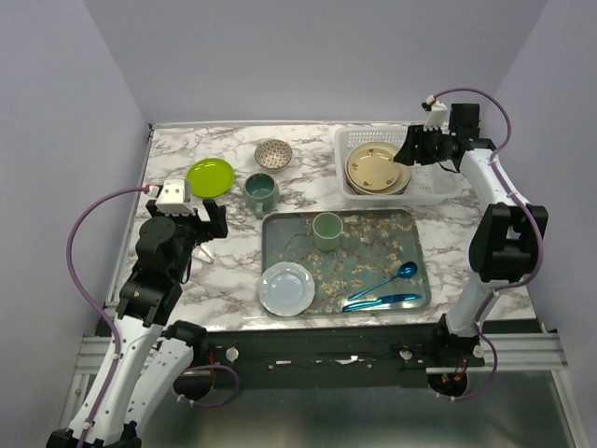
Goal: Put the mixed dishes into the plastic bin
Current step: Place the plate in the plastic bin.
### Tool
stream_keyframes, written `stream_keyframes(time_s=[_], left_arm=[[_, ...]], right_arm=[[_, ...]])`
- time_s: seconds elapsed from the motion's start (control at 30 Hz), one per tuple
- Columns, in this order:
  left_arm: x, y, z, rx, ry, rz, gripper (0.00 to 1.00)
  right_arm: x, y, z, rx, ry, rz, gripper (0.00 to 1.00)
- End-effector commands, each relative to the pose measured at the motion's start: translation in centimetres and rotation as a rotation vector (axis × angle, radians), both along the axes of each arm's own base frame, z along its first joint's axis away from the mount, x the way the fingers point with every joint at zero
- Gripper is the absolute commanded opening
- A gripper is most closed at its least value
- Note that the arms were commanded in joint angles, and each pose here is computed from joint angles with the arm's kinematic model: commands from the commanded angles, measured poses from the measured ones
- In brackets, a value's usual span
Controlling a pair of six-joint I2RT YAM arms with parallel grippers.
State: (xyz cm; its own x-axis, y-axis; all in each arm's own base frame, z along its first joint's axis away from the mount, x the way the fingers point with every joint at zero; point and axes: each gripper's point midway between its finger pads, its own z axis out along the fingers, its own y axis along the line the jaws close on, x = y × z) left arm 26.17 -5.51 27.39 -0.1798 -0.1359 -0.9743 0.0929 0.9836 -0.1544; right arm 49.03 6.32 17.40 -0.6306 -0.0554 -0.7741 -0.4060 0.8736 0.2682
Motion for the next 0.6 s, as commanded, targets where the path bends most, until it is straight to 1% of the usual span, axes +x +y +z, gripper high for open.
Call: stream_keyframes(time_s=[0.0,0.1,0.13,0.2,0.23,0.33,0.37,0.53,0.57], left_arm=[[0.3,-0.3,0.0,-0.038,-0.001,-0.020,0.99],[0.5,-0.3,-0.2,-0.052,0.009,-0.022,0.99],[0.6,-0.2,-0.1,-0.056,0.009,-0.020,0.99],[0.7,-0.2,-0.3,-0.059,0.018,-0.019,0.99],[0.8,-0.2,-0.5,-0.062,0.023,-0.019,0.99],[0.8,-0.1,-0.5,-0.067,0.023,-0.016,0.99],[0.9,-0.1,-0.6,-0.067,0.025,-0.014,0.99],[1.0,0.1,-0.7,-0.070,0.030,-0.009,0.99],[1.1,0.0,-0.8,-0.069,0.036,-0.008,0.99]], right_arm=[[-2.6,1.5,3.6,0.043,-0.109,0.115,0.63],[-4.3,2.5,4.7,0.079,-0.136,0.167,0.63],[-5.0,2.8,6.4,0.090,-0.179,0.189,0.63],[-6.0,3.3,6.9,0.111,-0.191,0.213,0.63],[-6.8,3.7,8.2,0.122,-0.226,0.233,0.63],[-8.1,4.0,9.2,0.133,-0.255,0.250,0.64],[-8.7,4.1,10.2,0.132,-0.282,0.254,0.65],[-11.0,4.7,11.7,0.145,-0.330,0.291,0.67],[-11.4,4.8,11.6,0.142,-0.335,0.302,0.68]])
